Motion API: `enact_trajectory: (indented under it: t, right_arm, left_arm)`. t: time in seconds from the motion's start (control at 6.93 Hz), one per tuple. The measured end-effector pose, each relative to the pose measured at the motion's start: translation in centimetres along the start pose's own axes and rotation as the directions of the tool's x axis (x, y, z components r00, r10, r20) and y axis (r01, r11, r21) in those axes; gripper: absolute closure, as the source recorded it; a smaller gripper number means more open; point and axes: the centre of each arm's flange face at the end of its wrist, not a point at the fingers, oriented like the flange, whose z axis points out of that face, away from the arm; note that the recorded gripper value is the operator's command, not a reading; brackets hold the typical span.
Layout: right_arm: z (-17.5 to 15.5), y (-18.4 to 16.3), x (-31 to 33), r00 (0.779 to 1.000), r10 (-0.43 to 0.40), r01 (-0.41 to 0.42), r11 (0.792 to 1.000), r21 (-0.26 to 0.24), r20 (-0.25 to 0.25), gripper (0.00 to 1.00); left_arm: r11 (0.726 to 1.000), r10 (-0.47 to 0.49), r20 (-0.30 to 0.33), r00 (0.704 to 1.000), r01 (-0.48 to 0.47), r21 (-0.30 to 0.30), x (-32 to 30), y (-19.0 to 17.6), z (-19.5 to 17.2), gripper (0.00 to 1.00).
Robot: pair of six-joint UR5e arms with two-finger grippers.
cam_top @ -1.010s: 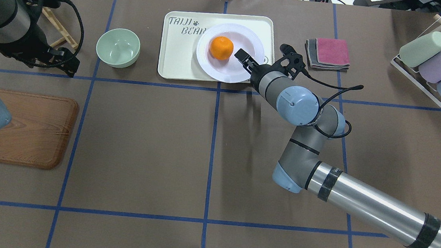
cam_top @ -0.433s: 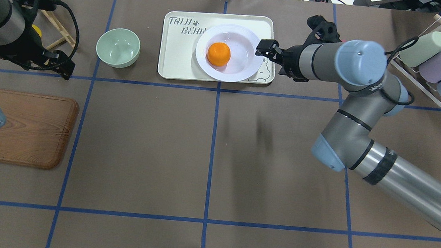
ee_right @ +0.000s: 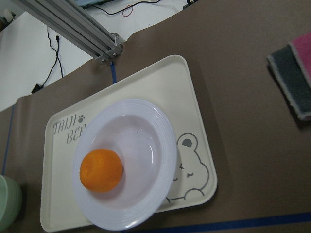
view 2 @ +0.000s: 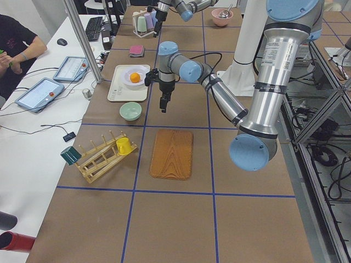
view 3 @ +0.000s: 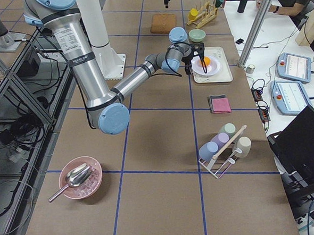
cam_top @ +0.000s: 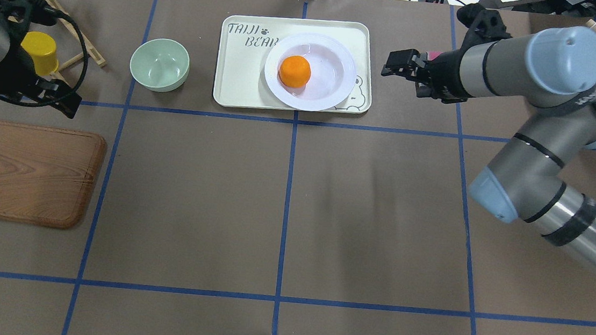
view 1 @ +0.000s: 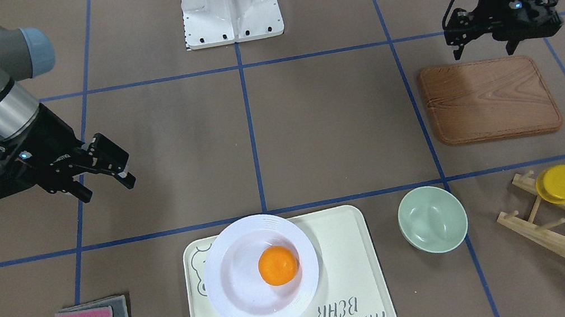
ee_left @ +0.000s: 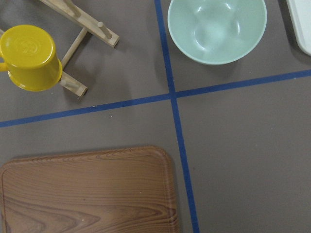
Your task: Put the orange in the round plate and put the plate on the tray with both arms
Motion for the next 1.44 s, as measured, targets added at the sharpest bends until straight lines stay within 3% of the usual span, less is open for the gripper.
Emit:
enact_trajectory:
  t: [0.29,0.43,0.87,1.44]
  right_arm:
    - [-3.6,-0.4,5.0,0.983,-0.125,0.115,0.990,-0.078,-0.134,0.00]
    - [-5.5,-0.8,9.3,0.967,-0.195,0.176,0.977,-0.123,-0.165,0.00]
    - [-9.3,-0.5,23.0,0.936,-0.265,0.213,0.951,-0.225,-0.232,0.00]
    - [-10.5,-0.4,31.5,0.915,-0.294,0.214,0.934,-0.286,-0.275,0.00]
  left_arm:
    - [0.998,0.048,0.000,0.999,-0.048,-0.027,-7.8,2.3,-0.8,0.01]
    - [0.998,0.052,0.015,0.999,-0.051,-0.043,-11.7,3.5,-0.6,0.01]
    - [0.998,0.025,0.005,1.000,-0.025,-0.064,-21.1,4.8,1.4,0.01]
    - [0.997,0.057,-0.009,0.998,-0.057,-0.046,-31.5,5.4,9.6,0.01]
